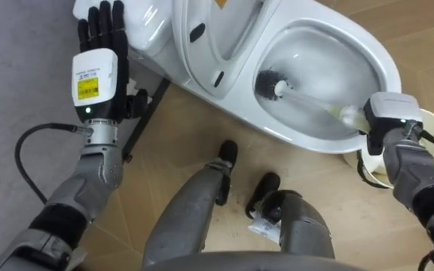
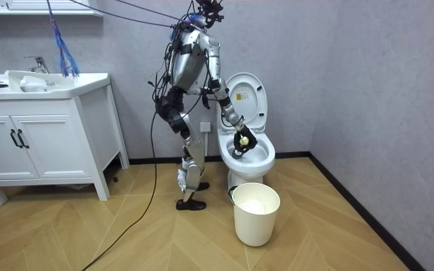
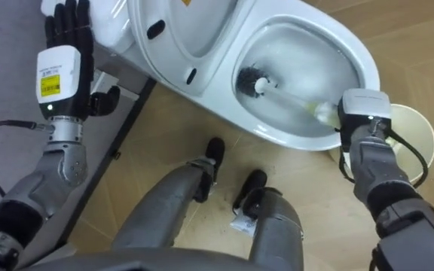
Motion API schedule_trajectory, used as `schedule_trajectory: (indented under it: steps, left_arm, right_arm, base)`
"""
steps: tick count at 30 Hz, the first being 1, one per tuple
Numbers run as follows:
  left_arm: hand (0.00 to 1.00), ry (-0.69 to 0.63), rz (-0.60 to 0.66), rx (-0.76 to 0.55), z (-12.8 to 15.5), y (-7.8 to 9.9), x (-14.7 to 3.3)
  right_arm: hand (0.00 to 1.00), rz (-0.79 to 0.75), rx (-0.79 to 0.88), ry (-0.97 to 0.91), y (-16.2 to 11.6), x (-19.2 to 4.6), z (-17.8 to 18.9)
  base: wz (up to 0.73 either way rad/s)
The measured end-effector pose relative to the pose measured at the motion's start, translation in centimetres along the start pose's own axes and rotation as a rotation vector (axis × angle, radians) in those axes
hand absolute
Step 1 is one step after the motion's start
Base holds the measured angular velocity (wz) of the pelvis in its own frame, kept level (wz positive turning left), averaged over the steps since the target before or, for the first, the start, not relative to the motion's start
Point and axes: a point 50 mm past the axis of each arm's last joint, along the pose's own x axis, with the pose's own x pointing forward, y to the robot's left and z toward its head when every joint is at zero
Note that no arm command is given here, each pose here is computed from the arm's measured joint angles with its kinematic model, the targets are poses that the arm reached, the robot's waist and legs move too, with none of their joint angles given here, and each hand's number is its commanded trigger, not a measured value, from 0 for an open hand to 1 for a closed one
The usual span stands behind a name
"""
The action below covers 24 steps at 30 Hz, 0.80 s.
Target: Brush toilet
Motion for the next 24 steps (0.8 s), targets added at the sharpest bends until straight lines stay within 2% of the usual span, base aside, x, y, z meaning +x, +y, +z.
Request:
schedule_trajectory:
  steps: [4,9,11,17,19,24]
  left_arm:
    - [0.0,-0.006,-0.002,0.016,0.2,0.1,0.8]
    - [0.0,-0.014,0.007,0.02,0.7,0.4,1.5]
    - [0.0,-0.016,0.011,0.022,0.8,0.5,1.6]
    - [0.0,-0.035,0.017,0.021,1.4,0.6,1.9]
    - [0.0,-0.049,0.006,0.02,1.8,0.4,2.0]
    - [0.0,-0.022,-0.025,0.005,2.4,-0.6,1.4]
  right_arm:
    - [1.0,0.002,0.132,0.086,-1.3,1.0,-1.0]
    - [1.0,-0.036,0.152,0.156,-3.5,1.7,-2.4]
    - [1.0,-0.038,0.122,0.153,-3.5,1.7,-2.5]
    - [1.0,-0.063,-0.121,0.056,-3.8,1.8,-1.1]
    - [1.0,-0.057,-0.214,0.039,-3.0,1.6,-0.6]
    - [1.0,-0.05,-0.284,0.05,-1.0,0.8,-0.6]
  base:
    - [0.09]
    - [0.08]
    - [0.08]
    - [-0.03]
    - [0.0]
    - [-0.04]
